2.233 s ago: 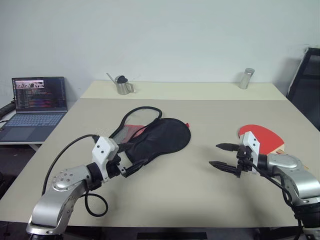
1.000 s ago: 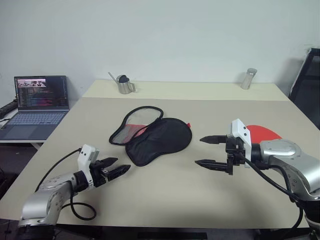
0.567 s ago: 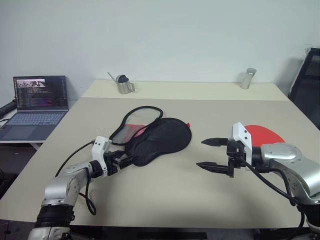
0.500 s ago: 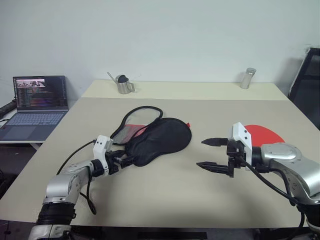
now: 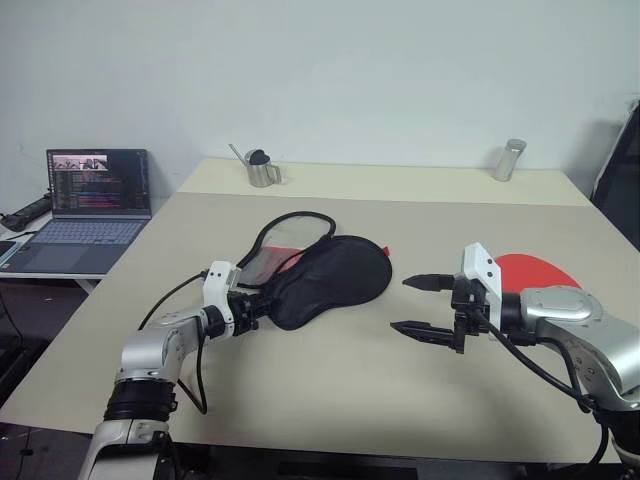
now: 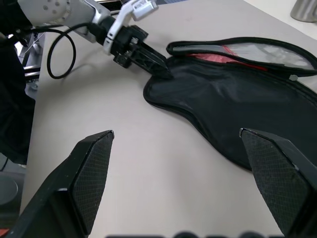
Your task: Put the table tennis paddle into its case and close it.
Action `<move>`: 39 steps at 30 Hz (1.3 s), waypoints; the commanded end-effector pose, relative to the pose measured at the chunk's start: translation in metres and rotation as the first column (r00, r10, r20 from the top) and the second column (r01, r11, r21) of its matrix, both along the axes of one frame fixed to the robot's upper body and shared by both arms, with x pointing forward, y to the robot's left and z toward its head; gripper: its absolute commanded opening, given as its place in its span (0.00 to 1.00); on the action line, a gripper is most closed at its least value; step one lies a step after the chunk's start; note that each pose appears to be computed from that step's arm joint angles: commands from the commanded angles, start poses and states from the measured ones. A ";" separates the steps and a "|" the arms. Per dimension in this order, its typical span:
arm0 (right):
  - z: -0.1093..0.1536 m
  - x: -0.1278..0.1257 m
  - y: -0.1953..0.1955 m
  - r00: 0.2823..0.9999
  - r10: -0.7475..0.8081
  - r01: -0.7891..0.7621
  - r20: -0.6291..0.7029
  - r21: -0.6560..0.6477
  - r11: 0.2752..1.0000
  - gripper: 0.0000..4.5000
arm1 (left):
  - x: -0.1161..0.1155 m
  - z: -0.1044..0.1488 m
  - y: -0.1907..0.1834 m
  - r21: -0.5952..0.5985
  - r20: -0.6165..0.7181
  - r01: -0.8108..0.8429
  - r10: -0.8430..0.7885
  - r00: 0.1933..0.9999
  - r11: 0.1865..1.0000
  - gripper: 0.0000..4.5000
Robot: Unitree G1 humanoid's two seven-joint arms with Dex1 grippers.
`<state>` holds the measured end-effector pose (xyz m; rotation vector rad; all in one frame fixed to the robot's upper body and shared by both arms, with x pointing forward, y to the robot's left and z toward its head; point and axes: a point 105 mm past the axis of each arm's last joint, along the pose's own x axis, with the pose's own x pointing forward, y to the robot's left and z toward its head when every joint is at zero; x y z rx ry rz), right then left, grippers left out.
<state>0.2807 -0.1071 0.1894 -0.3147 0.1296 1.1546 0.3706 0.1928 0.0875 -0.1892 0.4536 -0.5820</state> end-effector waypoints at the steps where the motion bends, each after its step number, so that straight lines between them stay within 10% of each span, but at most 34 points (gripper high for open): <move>1: 0.018 -0.004 0.003 0.998 0.012 -0.013 0.065 0.015 1.000 1.00 | -0.006 -0.017 -0.028 -0.055 -0.094 0.075 -0.080 0.992 0.996 0.08; 15: 0.020 -0.004 -0.003 0.997 -0.018 0.018 0.070 0.003 1.000 1.00 | -0.047 0.012 -0.102 -0.437 -0.207 0.195 -0.309 0.928 0.878 0.01; 22: 0.018 -0.004 -0.006 0.997 -0.034 0.034 0.071 -0.001 0.999 1.00 | -0.045 0.017 -0.109 -0.421 -0.172 0.210 -0.304 0.937 0.883 0.01; 34: 0.017 -0.002 -0.010 0.997 -0.070 0.070 0.036 0.005 0.998 1.00 | -0.072 -0.014 -0.073 -0.084 -0.153 0.335 -0.344 0.926 0.939 0.83; 39: 0.007 0.004 -0.019 0.983 -0.177 0.176 -0.057 -0.007 0.984 1.00 | -0.094 -0.034 -0.027 0.247 -0.131 0.474 -0.455 0.881 0.845 0.83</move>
